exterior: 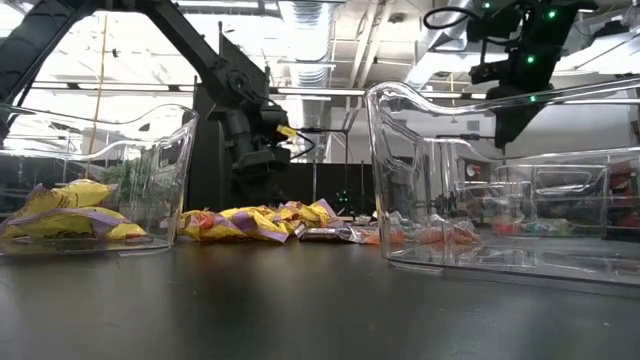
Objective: Sort candy
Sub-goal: Put the yellow candy in the bottom left transparent container
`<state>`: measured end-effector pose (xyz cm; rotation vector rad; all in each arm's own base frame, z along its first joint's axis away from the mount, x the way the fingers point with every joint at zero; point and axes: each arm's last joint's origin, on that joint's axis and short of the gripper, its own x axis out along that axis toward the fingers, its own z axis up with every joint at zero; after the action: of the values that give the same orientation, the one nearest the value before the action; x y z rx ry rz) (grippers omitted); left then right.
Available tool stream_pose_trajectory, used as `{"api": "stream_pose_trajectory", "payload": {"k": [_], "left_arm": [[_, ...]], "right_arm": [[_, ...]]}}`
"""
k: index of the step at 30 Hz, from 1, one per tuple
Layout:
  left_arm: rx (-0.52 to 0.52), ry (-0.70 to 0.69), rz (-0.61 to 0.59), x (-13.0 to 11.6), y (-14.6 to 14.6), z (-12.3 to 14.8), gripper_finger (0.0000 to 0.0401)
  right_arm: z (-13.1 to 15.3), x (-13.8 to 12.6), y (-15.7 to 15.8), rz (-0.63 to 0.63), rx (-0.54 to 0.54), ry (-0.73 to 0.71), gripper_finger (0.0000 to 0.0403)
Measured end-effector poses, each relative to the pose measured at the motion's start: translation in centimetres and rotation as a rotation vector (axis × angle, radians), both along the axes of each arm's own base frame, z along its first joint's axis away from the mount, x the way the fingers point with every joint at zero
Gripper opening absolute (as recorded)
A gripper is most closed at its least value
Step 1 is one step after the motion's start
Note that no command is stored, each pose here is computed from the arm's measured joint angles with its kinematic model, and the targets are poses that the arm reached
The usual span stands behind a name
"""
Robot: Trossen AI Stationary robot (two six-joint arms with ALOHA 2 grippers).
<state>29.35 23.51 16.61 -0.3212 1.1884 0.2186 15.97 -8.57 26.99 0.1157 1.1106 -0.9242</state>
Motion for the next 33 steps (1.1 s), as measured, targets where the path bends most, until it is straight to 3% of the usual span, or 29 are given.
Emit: {"api": "stream_pose_trajectory", "payload": {"k": [4, 10, 15, 20, 29, 33], "left_arm": [[0.041, -0.012, -0.018, -0.2, -0.1, 1.1, 0.0181], [0.091, -0.052, -0.037, -0.5, -0.4, 3.1, 0.0022], [0.094, -0.067, -0.042, -0.6, -0.5, 3.6, 0.0008], [0.092, -0.062, -0.005, -0.6, -0.5, 3.6, 0.0040], [0.042, -0.050, 0.009, -0.9, -0.7, 3.1, 0.0201], [0.029, -0.039, 0.003, -1.2, -1.0, 2.4, 0.0241]], "right_arm": [[0.1, 0.3, 0.2, 0.017, -0.007, -0.015, 0.0291], [0.2, 0.6, 0.4, 0.030, -0.015, -0.036, 0.0291], [0.3, 0.7, 0.3, 0.031, -0.025, -0.058, 0.0291], [0.3, 0.8, 0.4, 0.040, -0.026, -0.061, 0.0291], [0.3, 1.1, 0.9, 0.070, -0.026, -0.065, 0.0291], [0.3, 1.1, 0.9, 0.070, -0.028, -0.069, 0.0291]]}}
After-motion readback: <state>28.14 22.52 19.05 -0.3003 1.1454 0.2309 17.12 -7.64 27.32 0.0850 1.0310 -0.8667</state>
